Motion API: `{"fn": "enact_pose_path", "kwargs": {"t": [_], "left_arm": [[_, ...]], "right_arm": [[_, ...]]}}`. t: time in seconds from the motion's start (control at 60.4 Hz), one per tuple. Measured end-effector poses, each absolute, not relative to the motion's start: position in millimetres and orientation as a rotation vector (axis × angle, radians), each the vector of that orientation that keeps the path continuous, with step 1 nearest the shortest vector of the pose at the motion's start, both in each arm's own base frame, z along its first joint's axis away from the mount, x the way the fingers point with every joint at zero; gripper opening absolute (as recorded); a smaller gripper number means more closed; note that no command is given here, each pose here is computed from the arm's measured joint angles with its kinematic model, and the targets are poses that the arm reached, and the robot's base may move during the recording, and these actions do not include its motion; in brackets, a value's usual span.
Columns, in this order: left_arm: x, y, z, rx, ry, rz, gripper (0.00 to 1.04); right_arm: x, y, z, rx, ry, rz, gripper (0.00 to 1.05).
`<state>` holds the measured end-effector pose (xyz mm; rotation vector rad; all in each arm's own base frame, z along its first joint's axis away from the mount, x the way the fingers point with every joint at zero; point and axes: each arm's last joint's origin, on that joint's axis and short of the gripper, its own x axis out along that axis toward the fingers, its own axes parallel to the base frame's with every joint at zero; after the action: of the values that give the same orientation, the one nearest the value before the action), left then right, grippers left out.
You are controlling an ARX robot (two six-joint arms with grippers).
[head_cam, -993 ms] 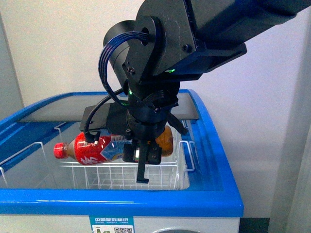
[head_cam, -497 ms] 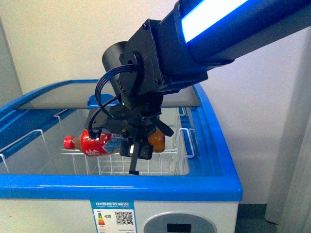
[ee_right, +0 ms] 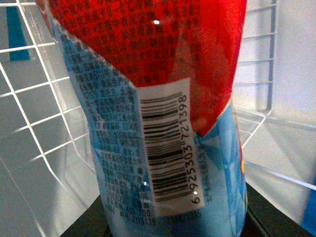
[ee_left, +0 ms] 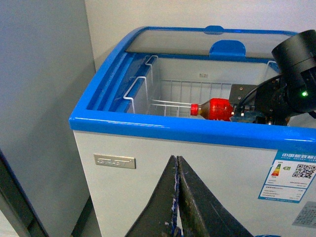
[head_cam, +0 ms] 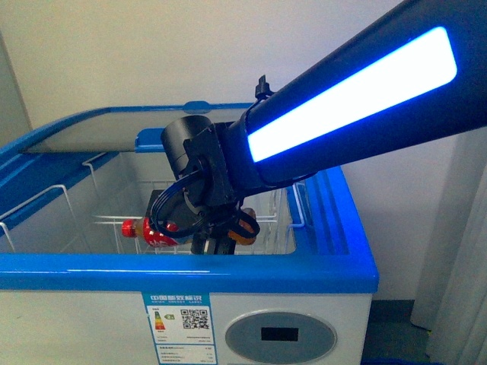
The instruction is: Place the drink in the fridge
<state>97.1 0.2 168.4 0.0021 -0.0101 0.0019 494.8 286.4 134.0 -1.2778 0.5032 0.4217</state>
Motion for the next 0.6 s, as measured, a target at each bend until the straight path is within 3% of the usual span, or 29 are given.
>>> {"fn": "enact_pose_path", "kwargs": {"t": [0.315,0.497,0.596], "left_arm": [[97.1,0.2,168.4,0.002,-0.010,0.002,0.03],[97.1,0.2,168.4,0.002,-0.010,0.002,0.03],[97.1,0.2,168.4,0.002,-0.010,0.002,0.03]], "right_arm": [[489.5,291.3,111.4,-1.250,0.505,0.430,0.41],[483.8,289.8,108.7,-1.230,0.502,0.456,0.80],[480.5,287.8,122.2,-1.210,0.478,0.460,0.97]]}}
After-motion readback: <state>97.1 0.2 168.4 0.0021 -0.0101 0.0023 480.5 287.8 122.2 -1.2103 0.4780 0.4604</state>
